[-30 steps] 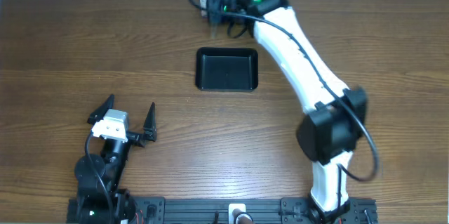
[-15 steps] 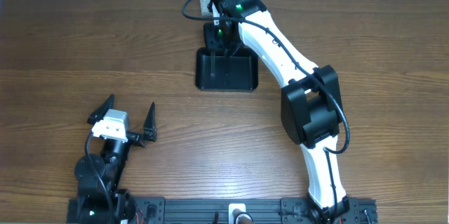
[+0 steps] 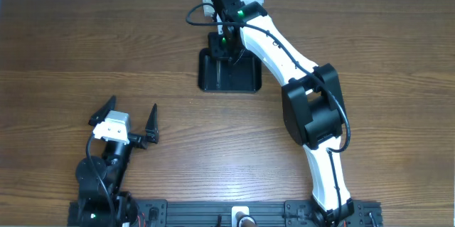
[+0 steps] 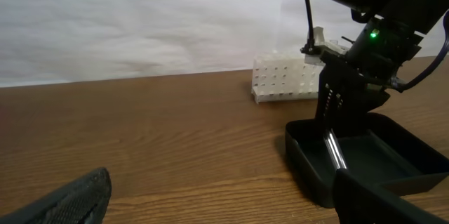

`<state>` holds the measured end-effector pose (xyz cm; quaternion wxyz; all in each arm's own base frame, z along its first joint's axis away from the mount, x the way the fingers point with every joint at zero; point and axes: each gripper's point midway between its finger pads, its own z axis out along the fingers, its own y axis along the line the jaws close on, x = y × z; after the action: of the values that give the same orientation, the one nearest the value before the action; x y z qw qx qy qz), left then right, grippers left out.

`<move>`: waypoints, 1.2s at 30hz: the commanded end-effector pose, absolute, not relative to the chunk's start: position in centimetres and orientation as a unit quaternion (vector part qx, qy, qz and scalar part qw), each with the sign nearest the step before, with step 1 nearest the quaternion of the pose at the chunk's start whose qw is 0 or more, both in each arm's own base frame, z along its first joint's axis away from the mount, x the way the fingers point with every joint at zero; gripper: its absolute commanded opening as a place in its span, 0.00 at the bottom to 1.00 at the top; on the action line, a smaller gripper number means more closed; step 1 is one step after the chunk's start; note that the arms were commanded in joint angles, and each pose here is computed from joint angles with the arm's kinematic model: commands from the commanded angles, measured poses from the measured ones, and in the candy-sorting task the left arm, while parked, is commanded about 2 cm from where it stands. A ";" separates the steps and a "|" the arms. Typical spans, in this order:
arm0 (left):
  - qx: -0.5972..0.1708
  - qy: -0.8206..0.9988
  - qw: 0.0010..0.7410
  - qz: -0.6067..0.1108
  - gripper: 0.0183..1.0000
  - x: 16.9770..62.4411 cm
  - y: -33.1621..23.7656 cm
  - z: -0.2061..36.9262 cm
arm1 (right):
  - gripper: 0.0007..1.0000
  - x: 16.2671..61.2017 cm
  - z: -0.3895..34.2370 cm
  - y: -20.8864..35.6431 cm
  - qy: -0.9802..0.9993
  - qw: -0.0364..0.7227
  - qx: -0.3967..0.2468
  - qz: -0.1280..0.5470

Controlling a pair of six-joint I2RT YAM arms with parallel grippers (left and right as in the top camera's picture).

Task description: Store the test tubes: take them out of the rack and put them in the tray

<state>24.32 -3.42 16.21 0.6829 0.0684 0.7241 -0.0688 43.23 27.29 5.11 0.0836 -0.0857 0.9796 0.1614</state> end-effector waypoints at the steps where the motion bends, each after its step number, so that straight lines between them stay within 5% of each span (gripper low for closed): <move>1: 0.073 0.724 0.682 -0.067 1.00 24.3 -3.4 16.0 | 0.21 43.1 4.2 27.8 0.979 0.081 -0.085 0.164; 5: 0.073 0.724 0.682 -0.067 1.00 24.3 -3.4 16.0 | 0.32 43.6 4.4 28.1 0.978 0.091 -0.087 0.168; 11: 0.073 0.724 0.682 -0.067 1.00 24.3 -3.4 16.0 | 0.37 44.2 6.6 28.3 0.971 0.121 -0.107 0.177; 17: 0.073 0.724 0.682 -0.067 1.00 24.3 -3.4 16.0 | 0.51 46.0 14.4 26.7 0.949 0.223 -0.139 0.173; 25: 0.073 0.724 0.682 -0.067 1.00 24.3 -3.4 16.0 | 0.65 53.5 23.5 20.1 0.896 0.434 -0.084 0.053; 29: 0.073 0.724 0.682 -0.067 1.00 24.3 -3.4 16.0 | 0.69 56.9 23.4 18.3 0.875 0.476 -0.088 0.022; 36: 0.073 0.724 0.682 -0.067 1.00 24.3 -3.4 16.0 | 0.75 60.8 17.2 15.8 0.881 0.468 -0.067 0.003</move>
<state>24.32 -3.42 16.21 0.6829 0.0684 0.7241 -0.0688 59.71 16.74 21.55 0.4915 -0.0639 0.8680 0.0292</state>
